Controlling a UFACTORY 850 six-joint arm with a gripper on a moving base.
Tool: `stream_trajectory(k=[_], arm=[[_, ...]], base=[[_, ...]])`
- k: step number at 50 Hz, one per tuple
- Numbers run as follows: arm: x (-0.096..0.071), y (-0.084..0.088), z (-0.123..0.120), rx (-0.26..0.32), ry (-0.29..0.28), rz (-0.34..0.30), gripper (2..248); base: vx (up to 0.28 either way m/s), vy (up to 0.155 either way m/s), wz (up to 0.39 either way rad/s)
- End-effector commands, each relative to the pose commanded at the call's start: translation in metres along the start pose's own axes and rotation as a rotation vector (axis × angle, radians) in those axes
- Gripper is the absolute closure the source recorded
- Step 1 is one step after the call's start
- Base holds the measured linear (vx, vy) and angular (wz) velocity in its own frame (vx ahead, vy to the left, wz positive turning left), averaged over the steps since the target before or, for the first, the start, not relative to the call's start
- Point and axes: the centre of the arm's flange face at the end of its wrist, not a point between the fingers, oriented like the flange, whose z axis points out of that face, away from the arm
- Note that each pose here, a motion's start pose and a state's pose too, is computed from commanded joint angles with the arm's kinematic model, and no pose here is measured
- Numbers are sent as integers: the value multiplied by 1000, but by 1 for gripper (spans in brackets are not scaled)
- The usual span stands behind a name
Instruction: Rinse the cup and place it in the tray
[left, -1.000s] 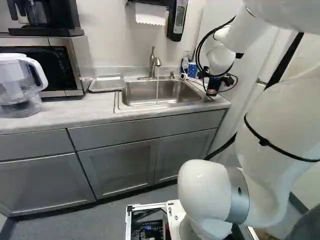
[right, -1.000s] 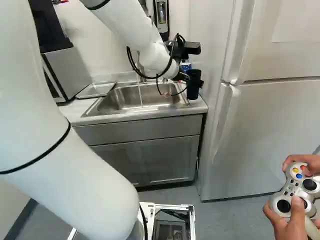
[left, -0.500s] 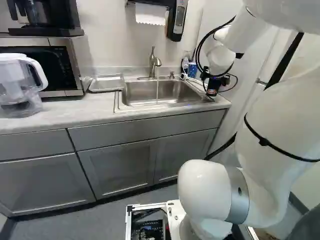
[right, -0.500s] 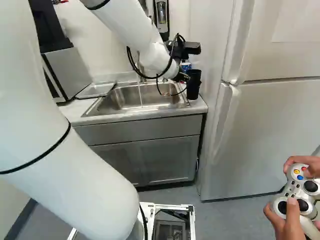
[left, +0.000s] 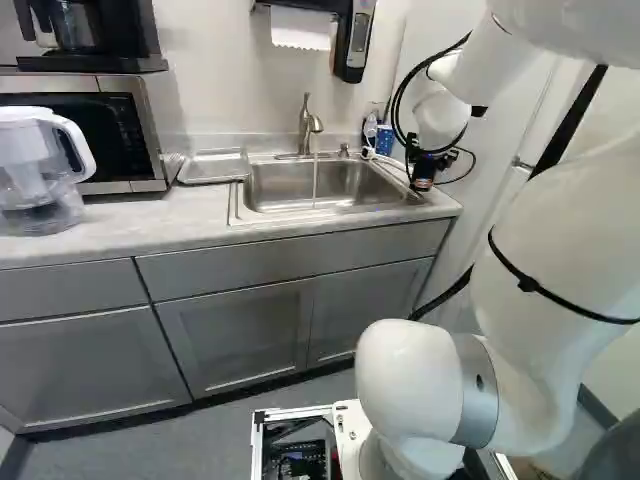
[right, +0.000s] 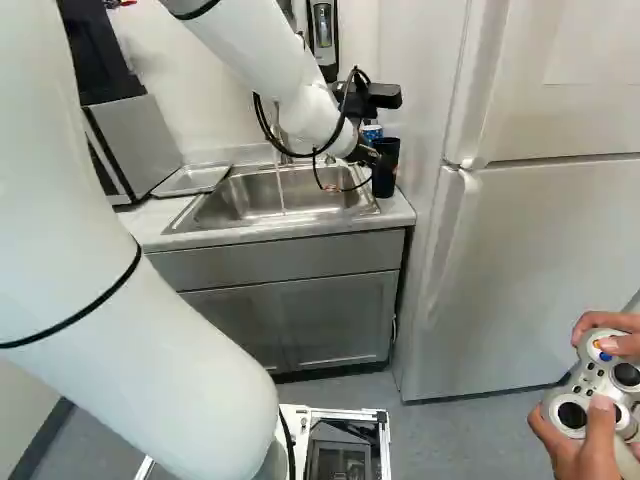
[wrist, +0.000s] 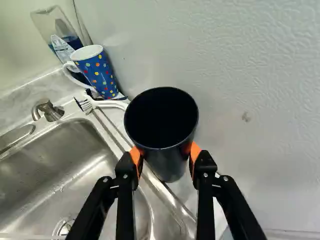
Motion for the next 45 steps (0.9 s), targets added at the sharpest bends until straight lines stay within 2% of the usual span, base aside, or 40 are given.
stream_trajectory(k=[20, 45], arm=[[10, -2, -13, 11, 31, 4, 136], [18, -25, -49, 78, 85, -14, 136]], base=[[0, 0, 0], [0, 0, 0]])
